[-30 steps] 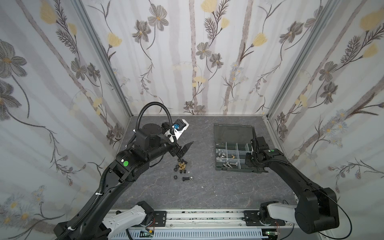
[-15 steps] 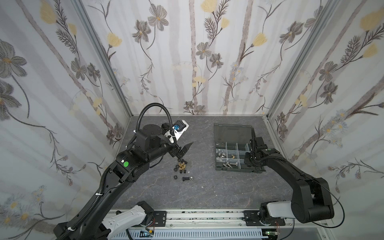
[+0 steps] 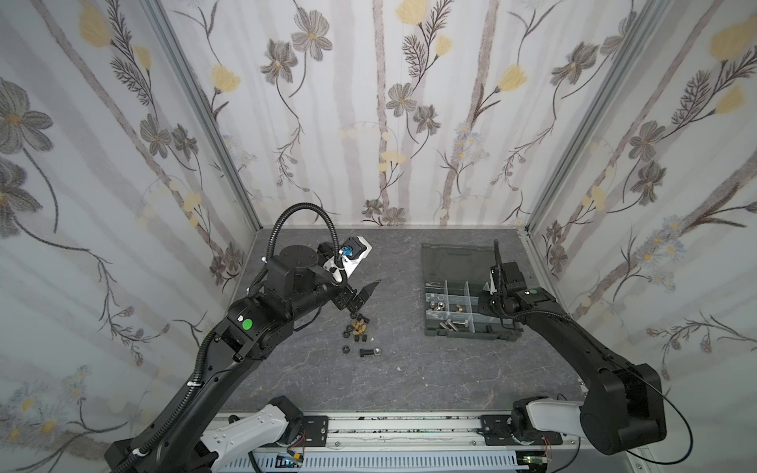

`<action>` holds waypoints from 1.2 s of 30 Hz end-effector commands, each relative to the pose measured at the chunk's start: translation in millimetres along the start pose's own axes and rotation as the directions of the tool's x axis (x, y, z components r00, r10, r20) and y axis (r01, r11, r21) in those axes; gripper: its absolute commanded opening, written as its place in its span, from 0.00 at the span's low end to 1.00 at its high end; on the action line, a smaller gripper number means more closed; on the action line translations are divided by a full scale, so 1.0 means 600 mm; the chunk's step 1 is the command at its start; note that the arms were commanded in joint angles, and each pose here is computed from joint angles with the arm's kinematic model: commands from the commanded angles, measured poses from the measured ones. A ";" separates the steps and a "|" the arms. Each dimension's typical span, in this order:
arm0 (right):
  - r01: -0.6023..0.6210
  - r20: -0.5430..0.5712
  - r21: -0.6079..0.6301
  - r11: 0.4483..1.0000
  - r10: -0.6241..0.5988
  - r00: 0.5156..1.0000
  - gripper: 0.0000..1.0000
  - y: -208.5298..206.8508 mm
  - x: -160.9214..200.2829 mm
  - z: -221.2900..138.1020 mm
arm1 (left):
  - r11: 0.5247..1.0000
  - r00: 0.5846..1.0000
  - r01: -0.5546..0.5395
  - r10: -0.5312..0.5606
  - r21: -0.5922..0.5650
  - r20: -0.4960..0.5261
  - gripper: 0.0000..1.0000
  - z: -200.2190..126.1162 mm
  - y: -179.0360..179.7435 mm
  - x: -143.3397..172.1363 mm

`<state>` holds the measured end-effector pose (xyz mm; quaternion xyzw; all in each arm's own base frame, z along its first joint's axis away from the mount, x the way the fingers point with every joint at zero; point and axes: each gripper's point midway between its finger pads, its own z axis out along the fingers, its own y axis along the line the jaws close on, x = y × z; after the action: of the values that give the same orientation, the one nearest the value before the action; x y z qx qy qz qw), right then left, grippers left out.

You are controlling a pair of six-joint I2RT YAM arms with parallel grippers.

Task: Sort the screws and nuts into containers
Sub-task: Place the screw into the container, then pick up the nut from the bottom-center of the table.

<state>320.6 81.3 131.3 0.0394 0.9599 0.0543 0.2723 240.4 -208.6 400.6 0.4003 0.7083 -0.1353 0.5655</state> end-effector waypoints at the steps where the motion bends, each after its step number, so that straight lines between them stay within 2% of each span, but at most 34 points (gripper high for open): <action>1: 0.140 -0.008 -0.119 0.983 -0.142 0.990 0.41 0.076 0.004 -0.018 | 1.000 0.999 -0.015 0.015 0.003 0.037 1.00 -0.002 0.000 -0.014; 4: 0.269 -0.013 -0.221 0.937 -0.279 0.960 0.46 0.149 0.021 -0.023 | 1.000 0.999 -0.020 0.020 0.005 0.046 1.00 -0.004 -0.001 -0.017; 8: 0.405 -0.013 -0.360 0.840 -0.439 0.898 0.47 0.246 0.066 -0.019 | 1.000 0.998 -0.025 0.025 0.000 0.058 1.00 -0.009 -0.001 -0.018; 13: 0.501 -0.042 -0.422 0.756 -0.568 0.822 0.47 0.321 0.119 0.005 | 1.000 0.998 -0.024 0.024 0.000 0.065 1.00 -0.013 -0.002 -0.017; 18: 0.656 -0.056 -0.454 0.603 -0.754 0.655 0.52 0.387 0.208 0.030 | 0.999 0.997 -0.035 0.035 -0.001 0.068 1.00 -0.016 -0.002 -0.017; 21: 0.708 -0.069 -0.458 0.537 -0.816 0.575 0.54 0.402 0.243 0.047 | 0.999 0.997 -0.041 0.041 -0.001 0.069 1.00 -0.018 -0.002 -0.017; 24: 0.735 -0.066 -0.464 0.494 -0.847 0.527 0.56 0.419 0.261 0.059 | 0.999 0.997 -0.043 0.043 0.004 0.068 1.00 -0.019 -0.004 -0.016; 36: 0.783 -0.075 -0.454 0.425 -0.894 0.442 0.57 0.448 0.286 0.089 | 0.999 0.996 -0.048 0.048 -0.006 0.070 1.00 -0.029 -0.004 -0.011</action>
<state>216.7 372.0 33.5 -0.4942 0.8557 0.1000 0.1169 226.8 -200.1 406.0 0.4069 0.6900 -0.1347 0.5832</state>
